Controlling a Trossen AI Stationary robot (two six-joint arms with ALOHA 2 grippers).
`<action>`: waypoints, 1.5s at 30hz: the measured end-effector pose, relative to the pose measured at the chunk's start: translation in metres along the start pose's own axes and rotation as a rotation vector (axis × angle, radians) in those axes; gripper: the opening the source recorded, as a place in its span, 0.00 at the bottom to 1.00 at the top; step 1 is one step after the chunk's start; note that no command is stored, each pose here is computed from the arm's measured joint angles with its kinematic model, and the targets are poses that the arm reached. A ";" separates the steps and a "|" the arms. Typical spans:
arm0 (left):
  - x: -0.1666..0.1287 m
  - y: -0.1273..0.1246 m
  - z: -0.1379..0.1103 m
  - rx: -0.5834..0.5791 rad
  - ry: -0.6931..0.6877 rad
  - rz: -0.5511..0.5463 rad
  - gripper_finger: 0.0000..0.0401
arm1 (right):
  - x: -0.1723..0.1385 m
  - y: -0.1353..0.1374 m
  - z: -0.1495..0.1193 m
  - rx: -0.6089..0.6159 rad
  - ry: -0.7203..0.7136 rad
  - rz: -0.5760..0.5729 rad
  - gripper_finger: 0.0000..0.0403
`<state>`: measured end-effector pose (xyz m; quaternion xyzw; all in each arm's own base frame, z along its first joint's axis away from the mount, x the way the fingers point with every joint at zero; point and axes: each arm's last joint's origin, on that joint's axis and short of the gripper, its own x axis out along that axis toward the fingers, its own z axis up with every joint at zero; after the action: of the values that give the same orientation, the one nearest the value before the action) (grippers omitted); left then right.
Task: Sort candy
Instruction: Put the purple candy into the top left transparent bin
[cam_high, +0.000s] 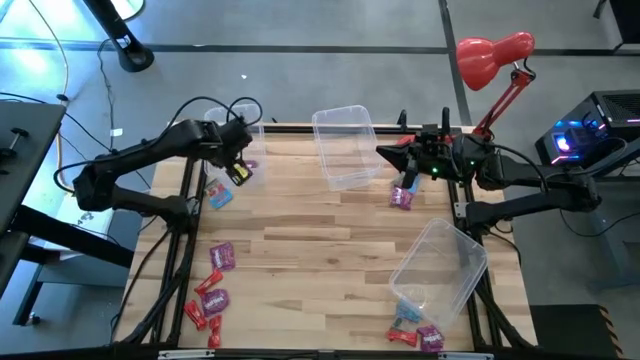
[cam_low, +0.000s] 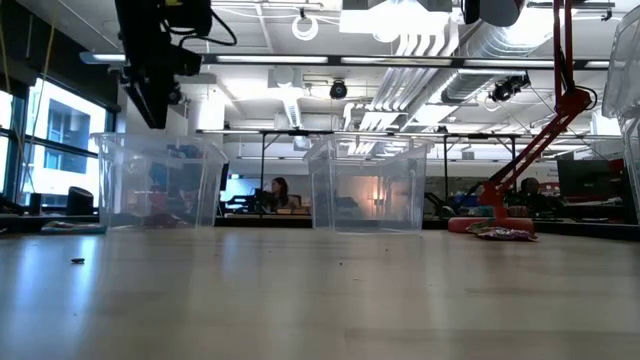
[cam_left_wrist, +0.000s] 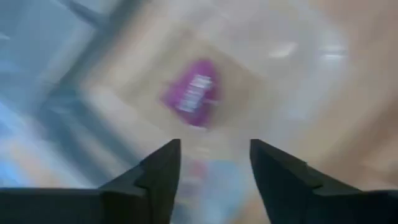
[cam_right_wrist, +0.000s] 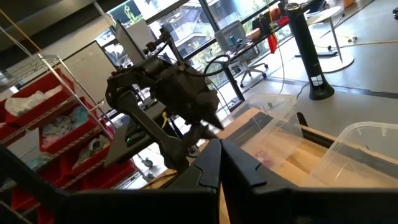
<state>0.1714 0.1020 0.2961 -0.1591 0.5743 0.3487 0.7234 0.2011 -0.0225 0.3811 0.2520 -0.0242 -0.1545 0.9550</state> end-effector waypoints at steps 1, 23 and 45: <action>-0.003 -0.002 -0.002 -0.030 0.009 -0.077 0.50 | 0.000 0.000 0.000 0.000 0.000 0.001 0.00; -0.046 -0.130 -0.116 0.023 0.209 -0.109 0.56 | 0.000 0.000 0.000 -0.001 0.002 0.001 0.00; 0.065 -0.160 -0.173 -0.021 0.466 -0.163 0.56 | 0.000 0.000 -0.001 -0.001 0.006 -0.001 0.00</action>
<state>0.1631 -0.0998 0.1577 -0.2885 0.7073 0.2488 0.5954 0.2011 -0.0224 0.3805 0.2520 -0.0212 -0.1542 0.9551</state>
